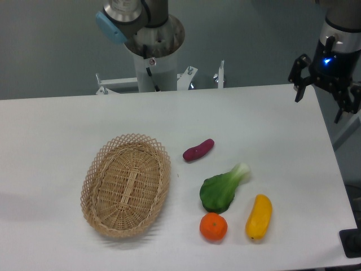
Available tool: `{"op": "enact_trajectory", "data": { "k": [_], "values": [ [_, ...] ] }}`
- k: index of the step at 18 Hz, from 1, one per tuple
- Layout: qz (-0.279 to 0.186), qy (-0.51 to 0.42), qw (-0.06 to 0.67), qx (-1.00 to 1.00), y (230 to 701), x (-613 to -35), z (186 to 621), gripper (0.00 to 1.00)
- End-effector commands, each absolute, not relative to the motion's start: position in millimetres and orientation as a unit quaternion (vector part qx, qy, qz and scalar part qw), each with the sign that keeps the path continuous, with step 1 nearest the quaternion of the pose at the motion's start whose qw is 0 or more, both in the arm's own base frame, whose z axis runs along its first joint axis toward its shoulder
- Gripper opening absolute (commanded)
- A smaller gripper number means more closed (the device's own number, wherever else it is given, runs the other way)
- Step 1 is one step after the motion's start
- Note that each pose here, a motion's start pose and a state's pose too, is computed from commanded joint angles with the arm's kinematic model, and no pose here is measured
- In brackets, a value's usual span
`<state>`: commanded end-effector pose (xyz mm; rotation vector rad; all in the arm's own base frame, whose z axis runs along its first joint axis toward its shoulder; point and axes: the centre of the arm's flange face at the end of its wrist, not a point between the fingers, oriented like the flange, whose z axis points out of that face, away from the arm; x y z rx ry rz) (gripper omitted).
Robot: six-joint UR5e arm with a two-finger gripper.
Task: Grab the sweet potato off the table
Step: 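Move the open gripper toward the purple sweet potato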
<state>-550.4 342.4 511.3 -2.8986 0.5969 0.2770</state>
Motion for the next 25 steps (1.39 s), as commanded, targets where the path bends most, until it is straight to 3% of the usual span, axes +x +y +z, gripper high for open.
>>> {"op": "enact_trajectory", "data": {
  "k": [9, 13, 16, 25],
  "values": [
    [0.067, 0.196, 0.083, -0.975, 339, -533, 488, 1.00],
    [0.034, 0.179, 0.079, -0.980, 337, -519, 457, 1.00],
    [0.010, 0.169, 0.073, -0.983, 354, -498, 419, 1.00],
    [0.018, 0.178, 0.059, -0.982, 368, -397, 275, 1.00]
  ]
}}
